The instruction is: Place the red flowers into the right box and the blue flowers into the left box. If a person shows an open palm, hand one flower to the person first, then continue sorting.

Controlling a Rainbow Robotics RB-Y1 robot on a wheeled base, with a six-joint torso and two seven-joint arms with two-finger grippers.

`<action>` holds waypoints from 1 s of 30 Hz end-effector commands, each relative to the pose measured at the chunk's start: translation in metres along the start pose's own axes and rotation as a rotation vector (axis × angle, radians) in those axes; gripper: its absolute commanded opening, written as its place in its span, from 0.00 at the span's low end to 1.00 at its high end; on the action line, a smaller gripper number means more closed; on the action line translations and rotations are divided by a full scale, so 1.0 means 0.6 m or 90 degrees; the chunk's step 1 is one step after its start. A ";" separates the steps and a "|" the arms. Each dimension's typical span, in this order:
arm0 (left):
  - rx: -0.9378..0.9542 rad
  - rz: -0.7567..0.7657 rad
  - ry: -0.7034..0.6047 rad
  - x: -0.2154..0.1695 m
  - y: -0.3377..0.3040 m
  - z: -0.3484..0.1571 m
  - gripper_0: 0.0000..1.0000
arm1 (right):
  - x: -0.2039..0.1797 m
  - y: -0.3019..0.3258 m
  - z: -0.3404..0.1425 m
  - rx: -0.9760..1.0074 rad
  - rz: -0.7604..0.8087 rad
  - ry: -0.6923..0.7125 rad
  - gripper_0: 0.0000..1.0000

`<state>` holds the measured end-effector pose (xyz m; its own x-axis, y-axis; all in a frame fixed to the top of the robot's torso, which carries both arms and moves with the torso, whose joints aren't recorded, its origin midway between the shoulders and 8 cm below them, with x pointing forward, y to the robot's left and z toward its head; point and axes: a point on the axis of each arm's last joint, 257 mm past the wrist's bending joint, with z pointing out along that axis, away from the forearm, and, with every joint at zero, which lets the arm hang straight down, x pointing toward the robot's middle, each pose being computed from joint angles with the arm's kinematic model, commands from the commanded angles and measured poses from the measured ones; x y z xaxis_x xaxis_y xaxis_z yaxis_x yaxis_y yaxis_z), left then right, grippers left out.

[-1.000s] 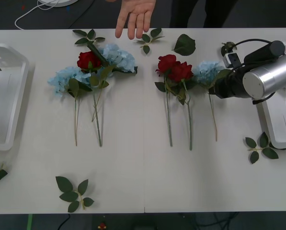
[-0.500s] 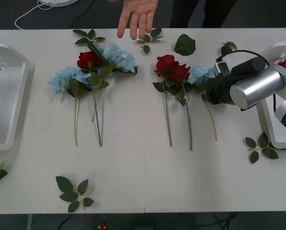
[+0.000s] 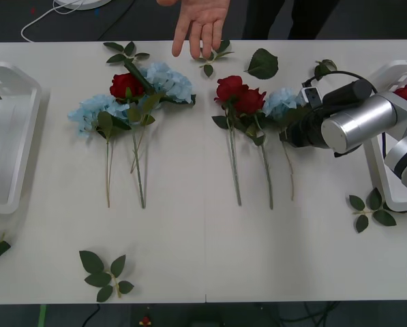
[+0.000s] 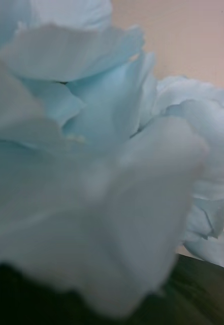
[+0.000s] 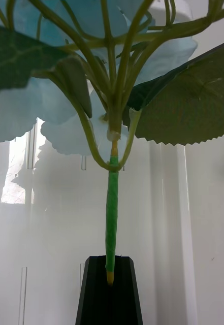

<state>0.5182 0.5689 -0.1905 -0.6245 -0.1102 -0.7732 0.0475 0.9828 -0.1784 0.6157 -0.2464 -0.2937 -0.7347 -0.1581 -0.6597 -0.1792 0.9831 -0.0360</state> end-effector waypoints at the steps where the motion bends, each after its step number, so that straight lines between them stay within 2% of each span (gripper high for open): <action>1: -0.004 -0.005 0.000 0.004 0.003 -0.001 0.01 | -0.061 0.054 -0.039 -0.046 0.005 -0.024 1.00; 12: -0.004 -0.005 0.000 0.004 0.003 -0.001 0.01 | -0.056 0.047 -0.083 -0.057 -0.002 0.006 1.00; 30: -0.004 -0.005 0.000 0.004 0.003 -0.001 0.00 | -0.039 0.090 -0.032 -0.019 0.113 0.003 1.00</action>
<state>0.5183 0.5685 -0.1908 -0.6246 -0.1106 -0.7731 0.0479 0.9826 -0.1792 0.5983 -0.2120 -0.2794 -0.7798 -0.0224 -0.6256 -0.0916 0.9927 0.0786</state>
